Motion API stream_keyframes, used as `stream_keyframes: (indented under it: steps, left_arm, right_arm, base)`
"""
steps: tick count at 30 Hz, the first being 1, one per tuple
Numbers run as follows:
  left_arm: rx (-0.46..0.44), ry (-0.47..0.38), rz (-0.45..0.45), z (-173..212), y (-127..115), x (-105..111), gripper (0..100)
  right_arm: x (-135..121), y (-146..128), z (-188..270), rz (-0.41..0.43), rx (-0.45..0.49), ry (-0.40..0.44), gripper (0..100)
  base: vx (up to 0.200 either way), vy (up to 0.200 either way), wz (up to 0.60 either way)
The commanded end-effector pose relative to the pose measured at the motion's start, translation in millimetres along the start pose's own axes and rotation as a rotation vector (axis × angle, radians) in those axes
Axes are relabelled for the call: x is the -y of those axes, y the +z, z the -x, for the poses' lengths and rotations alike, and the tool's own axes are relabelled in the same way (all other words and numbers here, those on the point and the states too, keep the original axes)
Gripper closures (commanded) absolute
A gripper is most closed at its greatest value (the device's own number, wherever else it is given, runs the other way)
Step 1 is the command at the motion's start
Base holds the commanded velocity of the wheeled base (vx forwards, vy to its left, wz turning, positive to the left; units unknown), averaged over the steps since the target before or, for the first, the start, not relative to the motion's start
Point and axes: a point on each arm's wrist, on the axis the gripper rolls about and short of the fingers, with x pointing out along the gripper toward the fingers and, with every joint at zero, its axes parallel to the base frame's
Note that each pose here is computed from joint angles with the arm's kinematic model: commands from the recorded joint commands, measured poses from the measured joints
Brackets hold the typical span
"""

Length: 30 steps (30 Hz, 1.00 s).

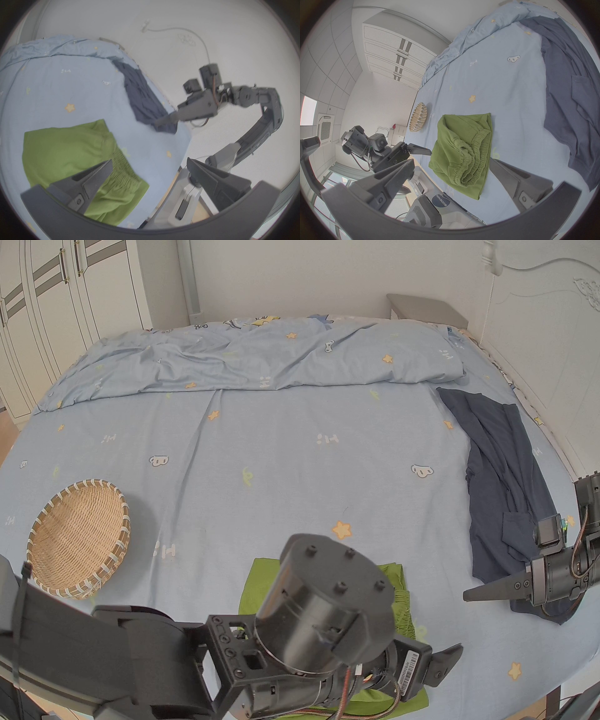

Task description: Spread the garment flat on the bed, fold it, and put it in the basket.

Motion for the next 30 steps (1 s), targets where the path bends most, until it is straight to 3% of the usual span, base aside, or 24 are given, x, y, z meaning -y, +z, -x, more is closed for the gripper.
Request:
stream_keyframes:
  steps: [1,4,6,9,15,17,18,20,24,30]
  left_arm:
    - [0.087,-0.017,0.053,1,-2,-16,0]
    - [0.211,0.018,0.095,20,21,-42,0]
    - [0.241,0.028,0.108,30,28,-50,0]
    - [0.303,0.06,0.204,72,41,-89,0]
    - [0.244,0.088,0.401,101,15,-144,0]
    - [0.244,0.088,0.401,101,15,-144,0]
    - [0.21,0.119,0.469,111,-2,-168,0]
    - [0.179,0.106,0.506,117,-13,-178,0]
    - [0.118,0.057,0.551,117,-27,-199,0]
    - [0.074,0.075,0.543,104,-40,-223,0]
  right_arm:
    - [2,-3,-7,-0.002,-0.029,0.01,0]
    - [-2,-7,-10,0.009,-0.049,0.023,0]
    - [-4,-8,-12,0.019,-0.056,0.026,0]
    - [-17,-7,-22,0.078,-0.087,0.032,0]
    - [-43,4,-46,0.166,-0.152,0.076,0]
    - [-43,4,-46,0.166,-0.152,0.076,0]
    - [-56,10,-62,0.195,-0.213,0.108,0]
    - [-58,12,-81,0.197,-0.259,0.117,0]
    - [-62,10,-108,0.218,-0.314,0.099,0]
    - [-54,13,-131,0.23,-0.33,0.039,0]
  base:
    - [0.0,0.0,0.0]
    - [0.0,0.0,0.0]
    - [0.0,0.0,0.0]
    - [0.0,0.0,0.0]
    - [0.0,0.0,0.0]
    - [0.0,0.0,0.0]
    - [0.0,0.0,0.0]
    - [0.0,0.0,0.0]
    - [0.0,0.0,0.0]
    - [0.0,0.0,0.0]
